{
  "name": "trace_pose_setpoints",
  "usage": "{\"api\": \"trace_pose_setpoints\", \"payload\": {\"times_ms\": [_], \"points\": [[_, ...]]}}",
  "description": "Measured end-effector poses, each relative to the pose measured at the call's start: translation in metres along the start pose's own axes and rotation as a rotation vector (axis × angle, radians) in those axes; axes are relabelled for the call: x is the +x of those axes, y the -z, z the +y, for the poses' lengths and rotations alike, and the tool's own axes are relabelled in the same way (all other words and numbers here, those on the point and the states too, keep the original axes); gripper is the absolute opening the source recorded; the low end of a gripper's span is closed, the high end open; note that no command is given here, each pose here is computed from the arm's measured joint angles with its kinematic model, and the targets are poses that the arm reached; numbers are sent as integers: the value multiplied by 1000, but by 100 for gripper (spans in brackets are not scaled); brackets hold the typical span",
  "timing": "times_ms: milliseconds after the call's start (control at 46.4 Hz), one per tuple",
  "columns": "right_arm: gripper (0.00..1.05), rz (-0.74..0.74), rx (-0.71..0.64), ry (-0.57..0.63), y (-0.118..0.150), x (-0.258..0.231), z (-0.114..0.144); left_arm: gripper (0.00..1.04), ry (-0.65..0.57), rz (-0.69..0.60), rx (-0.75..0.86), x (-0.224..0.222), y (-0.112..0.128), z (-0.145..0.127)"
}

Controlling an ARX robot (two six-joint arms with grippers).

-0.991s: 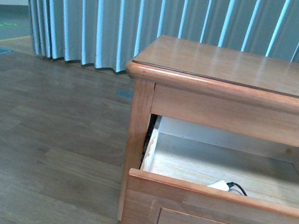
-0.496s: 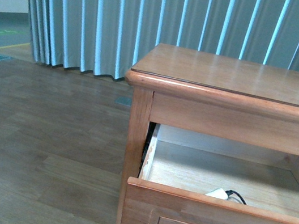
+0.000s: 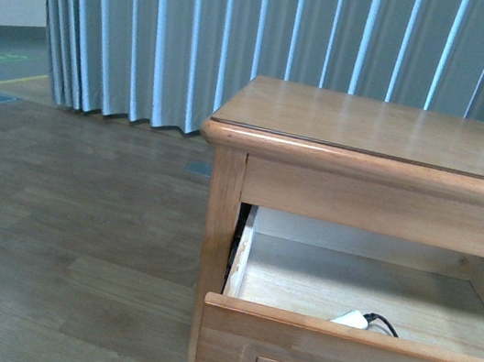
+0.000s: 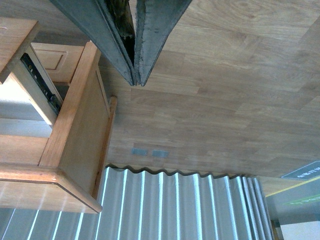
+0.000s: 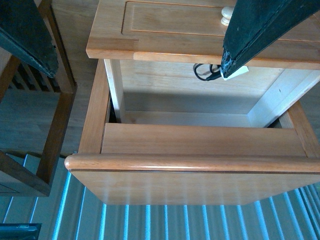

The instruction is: Put charger into drawer

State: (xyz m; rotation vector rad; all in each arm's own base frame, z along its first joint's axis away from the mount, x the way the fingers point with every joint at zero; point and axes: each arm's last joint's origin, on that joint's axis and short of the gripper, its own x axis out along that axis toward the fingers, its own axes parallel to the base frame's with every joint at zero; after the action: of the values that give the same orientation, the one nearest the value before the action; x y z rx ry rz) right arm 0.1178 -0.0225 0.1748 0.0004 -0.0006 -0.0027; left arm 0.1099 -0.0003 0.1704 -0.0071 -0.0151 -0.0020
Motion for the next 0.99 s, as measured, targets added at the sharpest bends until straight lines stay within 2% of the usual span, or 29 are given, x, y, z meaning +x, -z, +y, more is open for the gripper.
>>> {"api": "trace_pose_setpoints", "payload": {"times_ms": [172,625,991], "points": [[96,0,0,0,0,0,0,4,1,32,0,-8,4,0],[96,0,0,0,0,0,0,5,1,8,-1,-13,3,0],[96,0,0,0,0,0,0,65,1,8,0,-13,3,0]]}}
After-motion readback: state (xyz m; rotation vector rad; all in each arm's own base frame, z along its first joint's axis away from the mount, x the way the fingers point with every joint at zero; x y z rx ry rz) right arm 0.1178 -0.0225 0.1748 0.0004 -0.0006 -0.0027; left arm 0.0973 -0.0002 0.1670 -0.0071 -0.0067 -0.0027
